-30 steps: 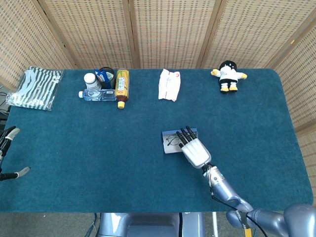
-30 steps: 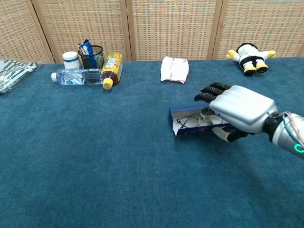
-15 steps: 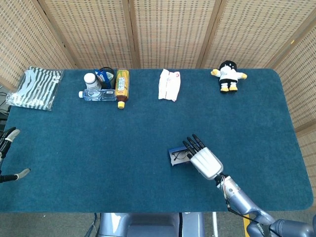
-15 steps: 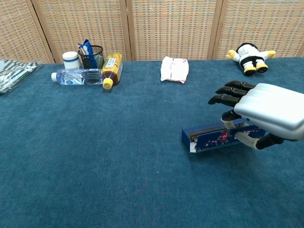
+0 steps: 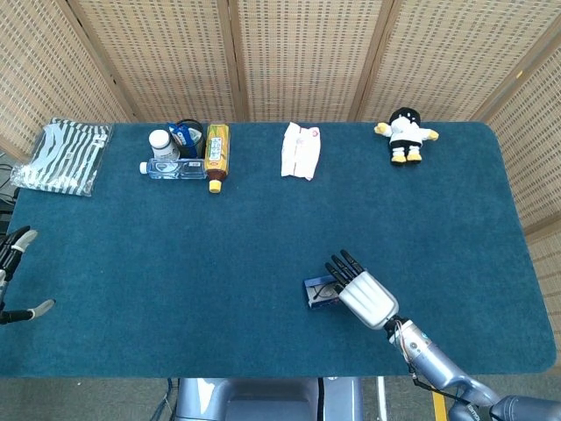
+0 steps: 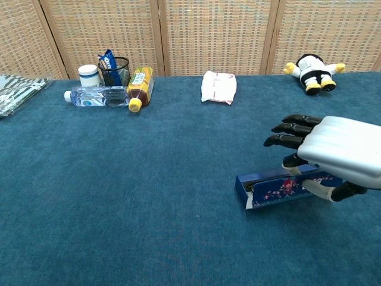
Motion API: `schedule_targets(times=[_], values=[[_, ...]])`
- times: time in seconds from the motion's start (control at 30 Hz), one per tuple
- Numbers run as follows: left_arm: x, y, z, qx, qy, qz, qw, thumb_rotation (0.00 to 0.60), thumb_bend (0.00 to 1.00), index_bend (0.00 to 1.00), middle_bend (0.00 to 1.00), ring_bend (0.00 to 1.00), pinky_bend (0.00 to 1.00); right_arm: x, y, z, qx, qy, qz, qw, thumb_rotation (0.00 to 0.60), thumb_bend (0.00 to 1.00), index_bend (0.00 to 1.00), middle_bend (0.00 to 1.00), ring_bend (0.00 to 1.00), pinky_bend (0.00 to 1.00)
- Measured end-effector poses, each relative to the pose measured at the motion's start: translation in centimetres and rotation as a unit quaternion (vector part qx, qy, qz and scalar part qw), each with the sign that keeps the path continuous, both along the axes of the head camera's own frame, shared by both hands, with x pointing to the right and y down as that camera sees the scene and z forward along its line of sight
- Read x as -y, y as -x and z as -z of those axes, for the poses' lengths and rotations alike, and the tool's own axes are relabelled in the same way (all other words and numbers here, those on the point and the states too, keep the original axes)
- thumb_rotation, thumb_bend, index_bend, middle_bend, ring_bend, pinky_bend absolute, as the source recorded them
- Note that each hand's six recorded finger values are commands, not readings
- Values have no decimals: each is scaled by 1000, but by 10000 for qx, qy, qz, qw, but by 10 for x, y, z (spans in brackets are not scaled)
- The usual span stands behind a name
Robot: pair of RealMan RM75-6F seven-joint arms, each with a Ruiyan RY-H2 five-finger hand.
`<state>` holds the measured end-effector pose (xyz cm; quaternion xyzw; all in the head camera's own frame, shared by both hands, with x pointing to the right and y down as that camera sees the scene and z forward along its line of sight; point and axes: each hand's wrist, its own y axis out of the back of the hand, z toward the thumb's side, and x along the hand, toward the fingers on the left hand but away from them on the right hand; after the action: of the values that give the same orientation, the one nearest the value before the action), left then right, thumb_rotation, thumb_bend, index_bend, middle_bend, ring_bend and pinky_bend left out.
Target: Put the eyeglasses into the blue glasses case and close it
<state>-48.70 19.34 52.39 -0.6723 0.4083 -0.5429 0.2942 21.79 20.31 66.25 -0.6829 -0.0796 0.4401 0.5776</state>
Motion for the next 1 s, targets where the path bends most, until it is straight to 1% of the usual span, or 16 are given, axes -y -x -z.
schedule_targets(times=[0.33, 0.6, 0.67, 0.7, 0.77, 0.83, 0.9, 0.93, 1.0], values=[[1, 2, -2, 11, 36, 36, 10000, 600, 0, 0, 0, 0, 0, 22, 15, -13, -386, -35, 2, 9992, 600, 569, 742, 128, 0, 0], [3, 4, -4, 18, 74, 67, 9999, 600, 0, 0, 0, 0, 0, 32, 19, -28, -638, 25, -106, 9979, 600, 569, 742, 128, 0, 0], [3, 4, -5, 24, 83, 71, 9999, 600, 0, 0, 0, 0, 0, 33, 20, -30, -660, 21, -108, 9978, 600, 569, 727, 127, 0, 0], [3, 4, -5, 27, 88, 73, 9999, 600, 0, 0, 0, 0, 0, 33, 20, -31, -666, 22, -112, 9977, 600, 569, 685, 123, 0, 0], [4, 4, -5, 29, 93, 74, 9999, 600, 0, 0, 0, 0, 0, 34, 19, -32, -660, 32, -129, 9977, 600, 559, 539, 102, 0, 0], [4, 4, -6, 36, 98, 73, 9999, 600, 0, 0, 0, 0, 0, 33, 19, -32, -637, 51, -150, 9978, 600, 535, 334, 64, 0, 0], [4, 4, -6, 37, 99, 71, 9999, 600, 0, 0, 0, 0, 0, 34, 19, -33, -609, 65, -171, 9980, 600, 496, 203, 30, 0, 0], [4, 4, -6, 39, 99, 68, 9999, 600, 0, 0, 0, 0, 0, 34, 19, -32, -583, 69, -184, 9981, 600, 471, 148, 13, 0, 0], [4, 3, -6, 41, 95, 64, 9999, 600, 0, 0, 0, 0, 0, 34, 20, -32, -536, 50, -189, 9984, 600, 437, 88, 0, 0, 0]])
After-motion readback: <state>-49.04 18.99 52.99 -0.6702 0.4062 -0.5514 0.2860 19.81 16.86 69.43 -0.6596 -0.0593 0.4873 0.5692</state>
